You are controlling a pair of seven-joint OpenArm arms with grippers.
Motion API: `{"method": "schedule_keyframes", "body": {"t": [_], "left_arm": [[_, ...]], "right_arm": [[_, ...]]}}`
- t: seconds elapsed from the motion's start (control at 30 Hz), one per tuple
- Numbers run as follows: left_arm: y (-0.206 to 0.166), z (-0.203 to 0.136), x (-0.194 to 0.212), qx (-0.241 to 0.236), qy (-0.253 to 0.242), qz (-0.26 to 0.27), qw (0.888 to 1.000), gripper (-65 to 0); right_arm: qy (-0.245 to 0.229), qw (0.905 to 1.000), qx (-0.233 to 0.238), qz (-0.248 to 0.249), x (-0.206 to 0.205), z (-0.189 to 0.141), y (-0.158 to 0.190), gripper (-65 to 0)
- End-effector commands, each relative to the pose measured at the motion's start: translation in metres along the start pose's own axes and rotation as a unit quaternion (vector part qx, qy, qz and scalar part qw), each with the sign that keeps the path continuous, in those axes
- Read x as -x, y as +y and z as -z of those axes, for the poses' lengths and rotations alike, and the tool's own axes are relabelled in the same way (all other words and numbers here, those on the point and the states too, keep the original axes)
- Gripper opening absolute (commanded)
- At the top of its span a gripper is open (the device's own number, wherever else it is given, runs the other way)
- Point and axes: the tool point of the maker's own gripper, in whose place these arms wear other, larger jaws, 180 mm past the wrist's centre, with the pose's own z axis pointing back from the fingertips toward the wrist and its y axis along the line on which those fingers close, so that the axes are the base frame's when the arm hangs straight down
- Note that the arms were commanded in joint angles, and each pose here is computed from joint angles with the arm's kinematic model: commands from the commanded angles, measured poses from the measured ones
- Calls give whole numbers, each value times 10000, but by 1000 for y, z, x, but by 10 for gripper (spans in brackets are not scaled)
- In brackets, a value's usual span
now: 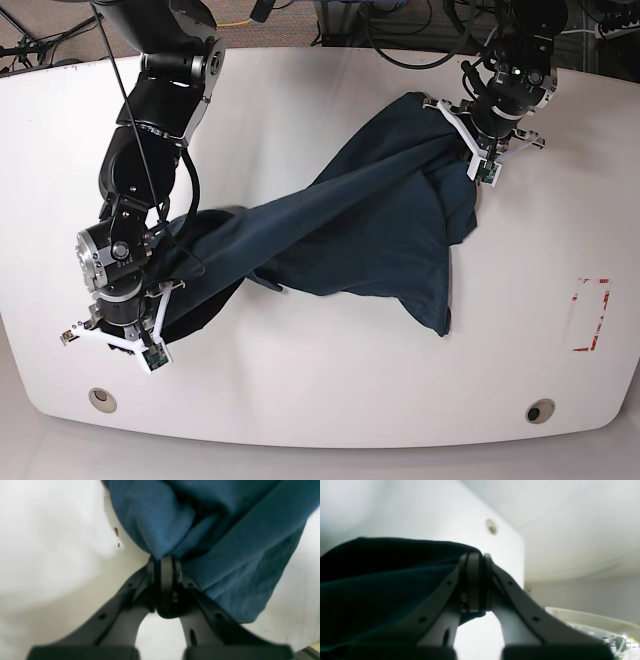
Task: Fold the T-shirt properly
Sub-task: 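Hold the shirt with both grippers and stretch it apart across the table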
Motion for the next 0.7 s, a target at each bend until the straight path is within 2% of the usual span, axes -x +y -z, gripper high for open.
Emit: {"method": "schedule_keyframes", "body": {"t": [0.0,0.17,0.3,0.5,0.67], "left_arm": [[2,-4,-9,-33,-172,56,9998,-649],[3,-4,-12,-49,-207,66,9998,-647],[8,-2,-33,-104,-447,80,9989,-647],[15,0,-54,-193,-651,137,9976,-646],[21,2,-60,-260,-510,161,9982,-646]], "right_arm": [[-241,9995,-120,149,-16,10,-1,-650],[-107,9957,-827,413,-16,41,29,-650],[-415,9891,-1244,671,-35,59,45,-650],[-725,9805,-1424,1142,-59,88,50,-650],[-980,9727,-1553,1415,-80,105,49,-650]]}}
